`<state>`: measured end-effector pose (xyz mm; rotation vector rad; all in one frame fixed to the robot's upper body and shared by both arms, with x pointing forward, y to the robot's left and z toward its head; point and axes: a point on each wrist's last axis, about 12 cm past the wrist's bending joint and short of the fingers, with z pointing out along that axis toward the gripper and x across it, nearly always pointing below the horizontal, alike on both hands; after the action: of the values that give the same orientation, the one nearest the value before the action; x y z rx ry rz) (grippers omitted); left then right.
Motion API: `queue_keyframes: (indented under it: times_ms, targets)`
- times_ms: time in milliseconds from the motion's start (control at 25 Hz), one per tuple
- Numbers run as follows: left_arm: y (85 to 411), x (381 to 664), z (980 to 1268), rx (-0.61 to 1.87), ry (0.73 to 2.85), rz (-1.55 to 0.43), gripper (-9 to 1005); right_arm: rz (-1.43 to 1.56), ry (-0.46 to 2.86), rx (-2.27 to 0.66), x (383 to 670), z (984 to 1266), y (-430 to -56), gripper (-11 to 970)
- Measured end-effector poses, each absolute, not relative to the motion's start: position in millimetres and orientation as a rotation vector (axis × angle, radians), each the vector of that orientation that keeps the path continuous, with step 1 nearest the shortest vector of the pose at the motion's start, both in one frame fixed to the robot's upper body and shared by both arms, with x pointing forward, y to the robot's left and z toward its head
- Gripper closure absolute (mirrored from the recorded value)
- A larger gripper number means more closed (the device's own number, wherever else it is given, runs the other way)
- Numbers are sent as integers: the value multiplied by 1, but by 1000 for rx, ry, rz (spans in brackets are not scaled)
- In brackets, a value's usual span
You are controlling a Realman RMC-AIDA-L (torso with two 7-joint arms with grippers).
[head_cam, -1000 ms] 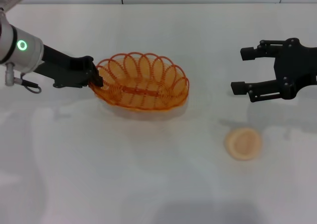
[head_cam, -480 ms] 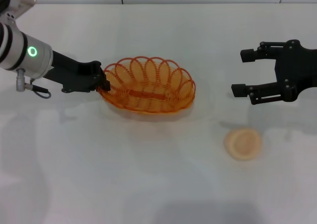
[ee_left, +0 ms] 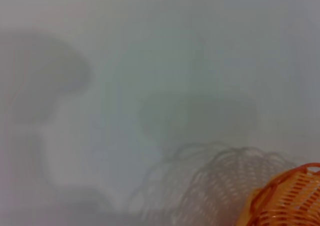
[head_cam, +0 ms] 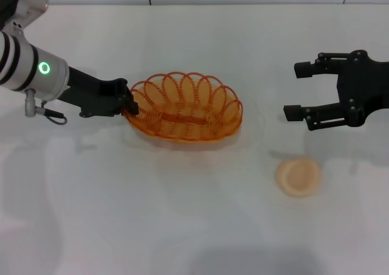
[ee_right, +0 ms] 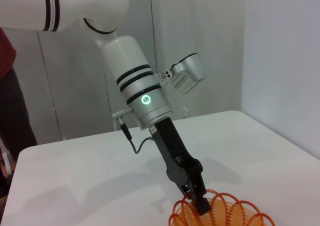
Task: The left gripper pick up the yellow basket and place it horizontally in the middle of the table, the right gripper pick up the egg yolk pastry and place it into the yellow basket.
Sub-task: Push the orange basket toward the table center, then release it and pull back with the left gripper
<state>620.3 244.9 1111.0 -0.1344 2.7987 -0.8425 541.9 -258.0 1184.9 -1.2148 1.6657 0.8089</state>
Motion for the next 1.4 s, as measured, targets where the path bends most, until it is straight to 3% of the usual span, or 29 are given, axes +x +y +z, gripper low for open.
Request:
queue_keyframes:
  times_ms: [720,960,1160,1400]
  targets:
    - [241,621,1112,-124,2744,-940,905,804,1662,-1215,542,1186,-258,129]
    - [239,621,1112,-87,2732,-950,702,801,1661,-1210,542,1187,-260,129]
    - [238,621,1114,-60,2719,-959,470,801,1661,-1208,542,1187,-260,129]
    - [250,624,1120,-47,2682,-929,340,808,1656,-1202,542,1187,-260,129]
